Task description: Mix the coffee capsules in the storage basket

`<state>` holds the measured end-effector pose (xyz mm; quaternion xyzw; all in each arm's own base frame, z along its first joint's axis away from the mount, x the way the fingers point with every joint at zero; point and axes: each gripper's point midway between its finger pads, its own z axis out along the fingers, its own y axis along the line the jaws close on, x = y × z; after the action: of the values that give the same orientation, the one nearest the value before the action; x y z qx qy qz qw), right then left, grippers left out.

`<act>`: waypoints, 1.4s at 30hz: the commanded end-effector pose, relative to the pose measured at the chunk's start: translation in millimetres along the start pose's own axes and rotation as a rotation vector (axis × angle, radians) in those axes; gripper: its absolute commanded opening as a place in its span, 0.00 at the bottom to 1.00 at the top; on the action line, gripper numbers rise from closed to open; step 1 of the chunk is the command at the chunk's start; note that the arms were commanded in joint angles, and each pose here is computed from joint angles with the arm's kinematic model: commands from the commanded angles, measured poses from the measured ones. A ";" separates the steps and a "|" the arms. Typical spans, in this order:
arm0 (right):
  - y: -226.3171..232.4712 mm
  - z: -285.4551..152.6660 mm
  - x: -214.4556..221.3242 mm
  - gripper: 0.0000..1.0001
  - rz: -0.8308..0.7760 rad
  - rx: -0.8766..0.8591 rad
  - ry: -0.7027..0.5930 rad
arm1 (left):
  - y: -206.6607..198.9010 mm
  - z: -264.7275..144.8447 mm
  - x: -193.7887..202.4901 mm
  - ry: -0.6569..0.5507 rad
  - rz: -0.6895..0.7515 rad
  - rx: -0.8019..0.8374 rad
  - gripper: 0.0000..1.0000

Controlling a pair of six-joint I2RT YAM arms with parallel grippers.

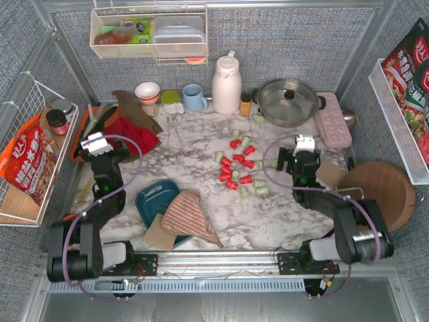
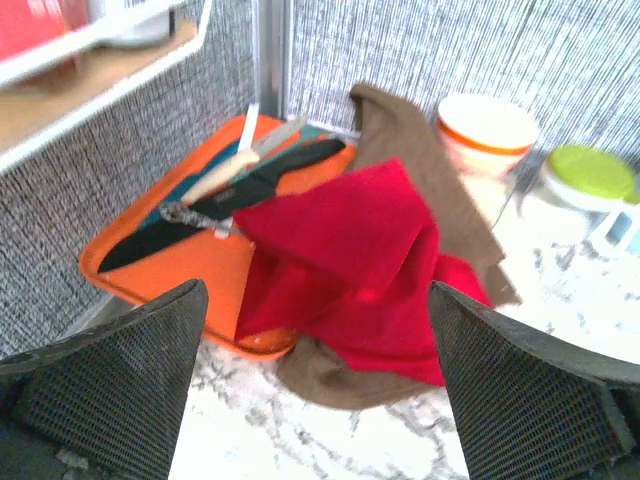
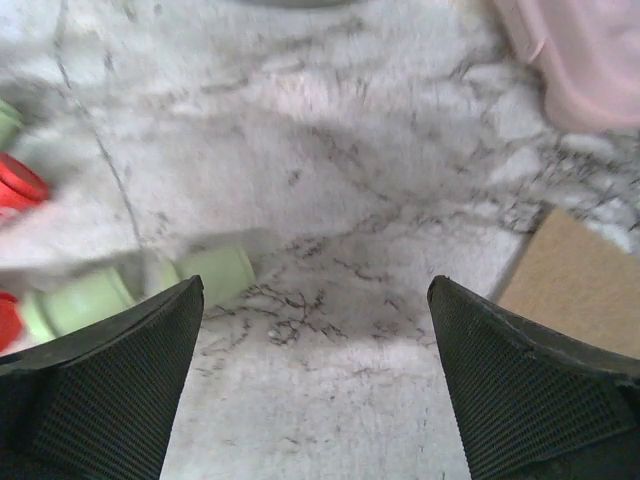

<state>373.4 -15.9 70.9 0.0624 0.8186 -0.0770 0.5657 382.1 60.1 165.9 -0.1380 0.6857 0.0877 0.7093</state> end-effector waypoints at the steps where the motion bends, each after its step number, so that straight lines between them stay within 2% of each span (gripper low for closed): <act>1: -11.3 -19.7 -19.2 0.99 0.034 0.091 0.095 | -6.5 -6.3 -11.0 0.134 -0.048 0.008 0.99; 4: -8.0 -32.6 -31.1 0.99 0.042 0.090 0.147 | -11.2 -11.3 -39.4 0.162 -0.076 0.017 0.99; 7: 4.5 -46.0 -39.5 0.99 0.013 0.053 0.172 | -6.4 -21.1 -58.8 0.239 -0.091 -0.025 0.99; 10: 25.9 -62.7 -50.6 0.99 -0.035 -0.022 0.161 | -3.6 -36.3 -78.2 0.298 -0.080 -0.035 0.99; 12: 43.7 -77.0 -59.6 0.98 -0.056 -0.088 0.140 | -8.7 -49.4 -93.0 0.296 -0.084 0.012 0.99; 15: 76.2 -101.9 -69.5 0.92 -0.076 -0.222 0.118 | -25.9 -76.3 -120.4 0.197 -0.069 0.175 0.99; 18: 107.5 -128.3 -74.9 0.87 -0.069 -0.335 0.112 | -28.2 -95.7 -132.9 0.079 -0.090 0.230 0.99; 21: 138.7 -152.7 -76.5 0.84 -0.102 -0.432 0.097 | -19.5 -106.8 -131.3 0.026 -0.138 0.193 0.99; 28: 221.7 -201.0 -69.7 0.79 -0.173 -0.637 0.093 | -28.6 -116.7 -108.5 0.039 -0.207 0.219 0.99; 34: 278.9 -227.1 -52.5 0.76 -0.254 -0.729 0.100 | -29.9 -122.6 -94.2 0.047 -0.177 0.221 0.99; 42: 335.7 -243.5 -21.0 0.67 -0.264 -0.859 0.156 | -36.9 -132.9 -91.8 0.021 -0.157 0.253 0.99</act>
<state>224.6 331.8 153.3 -0.2809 0.8267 0.1600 0.4605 265.9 -10.2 250.7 -0.1096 0.6999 -0.0622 0.7030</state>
